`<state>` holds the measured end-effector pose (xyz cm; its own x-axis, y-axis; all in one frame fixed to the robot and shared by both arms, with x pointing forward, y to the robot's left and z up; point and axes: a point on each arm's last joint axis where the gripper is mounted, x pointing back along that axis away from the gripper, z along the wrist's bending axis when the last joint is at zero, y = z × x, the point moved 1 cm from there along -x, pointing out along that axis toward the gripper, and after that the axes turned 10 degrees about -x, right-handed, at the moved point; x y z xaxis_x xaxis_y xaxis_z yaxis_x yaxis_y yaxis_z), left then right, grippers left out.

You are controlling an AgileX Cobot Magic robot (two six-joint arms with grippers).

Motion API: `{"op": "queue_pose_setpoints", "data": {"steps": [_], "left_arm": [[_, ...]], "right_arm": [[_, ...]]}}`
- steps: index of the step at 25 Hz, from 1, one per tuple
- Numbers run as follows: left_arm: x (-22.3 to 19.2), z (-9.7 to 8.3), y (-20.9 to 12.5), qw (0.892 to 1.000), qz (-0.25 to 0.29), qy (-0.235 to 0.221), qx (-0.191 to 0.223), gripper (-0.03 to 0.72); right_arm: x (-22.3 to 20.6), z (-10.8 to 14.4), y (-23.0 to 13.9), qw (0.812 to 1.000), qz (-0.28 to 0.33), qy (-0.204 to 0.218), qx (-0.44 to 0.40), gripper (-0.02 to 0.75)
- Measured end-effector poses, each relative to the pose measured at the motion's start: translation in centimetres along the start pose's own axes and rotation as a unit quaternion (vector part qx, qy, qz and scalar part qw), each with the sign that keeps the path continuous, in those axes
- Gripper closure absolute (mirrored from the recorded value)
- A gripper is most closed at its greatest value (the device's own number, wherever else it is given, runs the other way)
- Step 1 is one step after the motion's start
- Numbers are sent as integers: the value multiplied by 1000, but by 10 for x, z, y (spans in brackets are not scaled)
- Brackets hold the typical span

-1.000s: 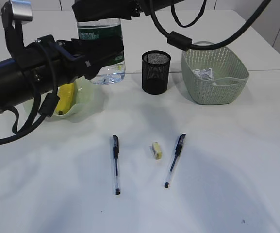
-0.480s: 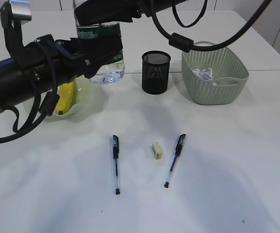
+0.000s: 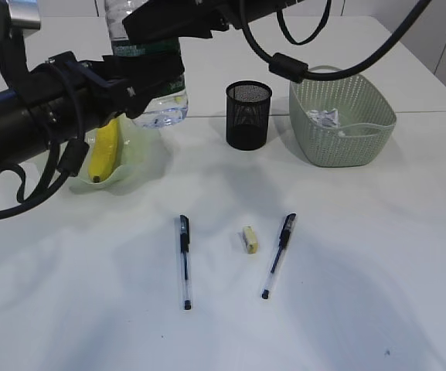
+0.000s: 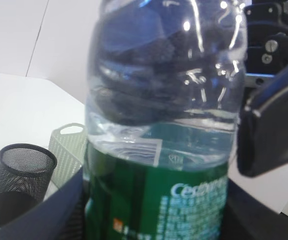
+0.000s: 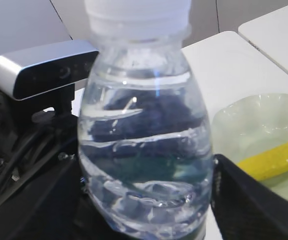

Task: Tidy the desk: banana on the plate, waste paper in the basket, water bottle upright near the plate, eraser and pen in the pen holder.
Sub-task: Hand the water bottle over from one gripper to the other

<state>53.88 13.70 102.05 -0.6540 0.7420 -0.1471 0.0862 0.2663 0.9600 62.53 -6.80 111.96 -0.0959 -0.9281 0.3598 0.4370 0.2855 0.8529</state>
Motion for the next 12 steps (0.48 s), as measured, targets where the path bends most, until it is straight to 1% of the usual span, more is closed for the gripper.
{"op": "queue_pose_setpoints", "data": {"steps": [6,12], "left_arm": [[0,2,-2,1000,9,10,2,290],[3,9,-1,1000,10,22,-2,290]], "right_arm": [[0,-2,1,1000,-4,-10,0,147],[1,-4,1,1000,-5,-14,-1,148]]}}
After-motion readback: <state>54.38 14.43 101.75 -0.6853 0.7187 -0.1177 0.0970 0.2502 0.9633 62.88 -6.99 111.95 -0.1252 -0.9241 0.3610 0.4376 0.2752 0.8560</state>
